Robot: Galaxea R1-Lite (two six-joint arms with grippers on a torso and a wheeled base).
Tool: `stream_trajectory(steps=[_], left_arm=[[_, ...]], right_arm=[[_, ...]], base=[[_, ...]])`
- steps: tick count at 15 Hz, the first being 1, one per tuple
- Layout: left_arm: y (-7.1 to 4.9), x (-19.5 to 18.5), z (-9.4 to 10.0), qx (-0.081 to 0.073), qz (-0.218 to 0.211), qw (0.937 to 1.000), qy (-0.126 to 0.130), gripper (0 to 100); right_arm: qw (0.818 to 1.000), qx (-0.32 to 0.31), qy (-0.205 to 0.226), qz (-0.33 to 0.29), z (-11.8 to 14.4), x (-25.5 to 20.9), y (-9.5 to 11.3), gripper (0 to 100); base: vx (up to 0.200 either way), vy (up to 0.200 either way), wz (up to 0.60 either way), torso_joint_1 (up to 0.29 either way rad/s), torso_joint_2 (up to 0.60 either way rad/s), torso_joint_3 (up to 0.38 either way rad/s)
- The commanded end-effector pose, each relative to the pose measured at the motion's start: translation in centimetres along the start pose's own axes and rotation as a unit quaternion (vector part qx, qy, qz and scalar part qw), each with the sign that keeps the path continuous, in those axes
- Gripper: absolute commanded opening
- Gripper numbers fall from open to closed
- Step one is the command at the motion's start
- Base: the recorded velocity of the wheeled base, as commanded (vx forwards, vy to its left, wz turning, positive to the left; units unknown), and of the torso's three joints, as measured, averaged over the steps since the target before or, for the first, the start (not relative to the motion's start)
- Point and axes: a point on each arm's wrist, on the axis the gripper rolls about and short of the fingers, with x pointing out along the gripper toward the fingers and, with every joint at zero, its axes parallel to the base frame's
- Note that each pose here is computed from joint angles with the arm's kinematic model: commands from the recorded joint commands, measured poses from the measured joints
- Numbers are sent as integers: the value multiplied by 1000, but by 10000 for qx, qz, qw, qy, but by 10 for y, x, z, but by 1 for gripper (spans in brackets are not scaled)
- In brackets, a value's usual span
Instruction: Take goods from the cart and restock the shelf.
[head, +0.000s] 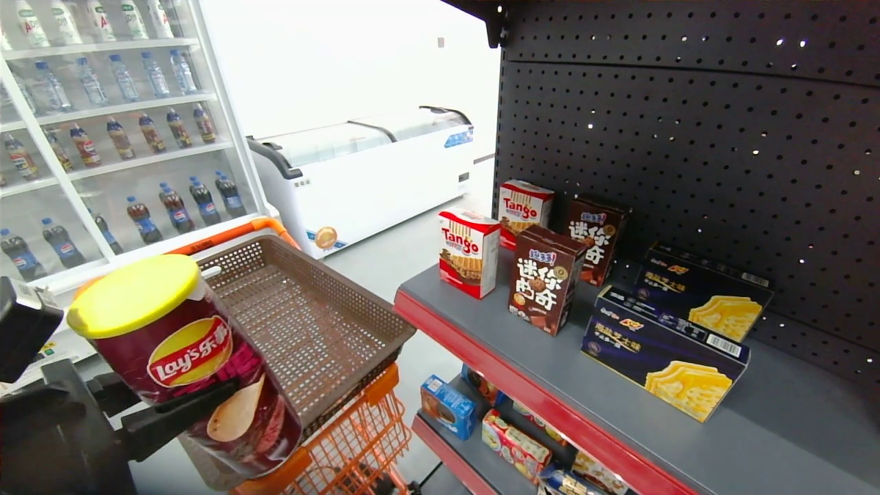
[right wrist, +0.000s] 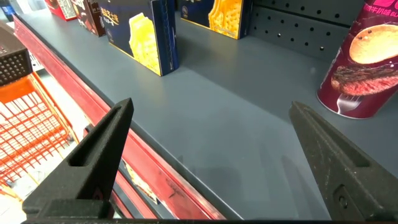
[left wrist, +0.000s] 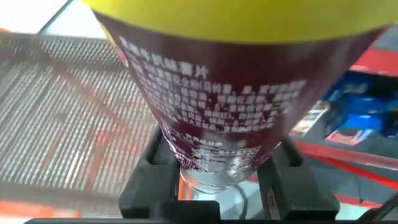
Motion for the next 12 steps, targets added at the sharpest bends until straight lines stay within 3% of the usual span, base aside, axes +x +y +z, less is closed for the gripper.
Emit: stream_trajectory(steps=[1, 3, 5, 7, 8, 9, 12], left_arm=[[-6, 6, 14, -38, -673, 9976, -150, 0], [-11, 8, 18, 1, -948, 9953, -186, 0], [-19, 13, 14, 28, -1273, 9919, -44, 0], [-35, 22, 14, 39, -1976, 9802, 112, 0], [-37, 24, 13, 33, -2086, 9779, 140, 0], [-44, 27, 12, 68, -2473, 9687, 221, 0], [-51, 31, 11, 97, -2680, 9628, 327, 0]], right_arm=[[10000, 2, -2, 4, 0, 0, 0, 100], [10000, 2, -2, 4, 0, 0, 0, 100], [10000, 2, -2, 4, 0, 0, 0, 100], [10000, 2, -2, 4, 0, 0, 0, 100], [10000, -6, -2, 4, 0, 0, 0, 100], [10000, -6, -2, 12, 0, 0, 0, 100], [10000, -6, -2, 4, 0, 0, 0, 100]], base=[[0, 0, 0, 0, 0, 0], [0, 0, 0, 0, 0, 0], [0, 0, 0, 0, 0, 0], [0, 0, 0, 0, 0, 0], [0, 0, 0, 0, 0, 0], [0, 0, 0, 0, 0, 0], [0, 0, 0, 0, 0, 0]])
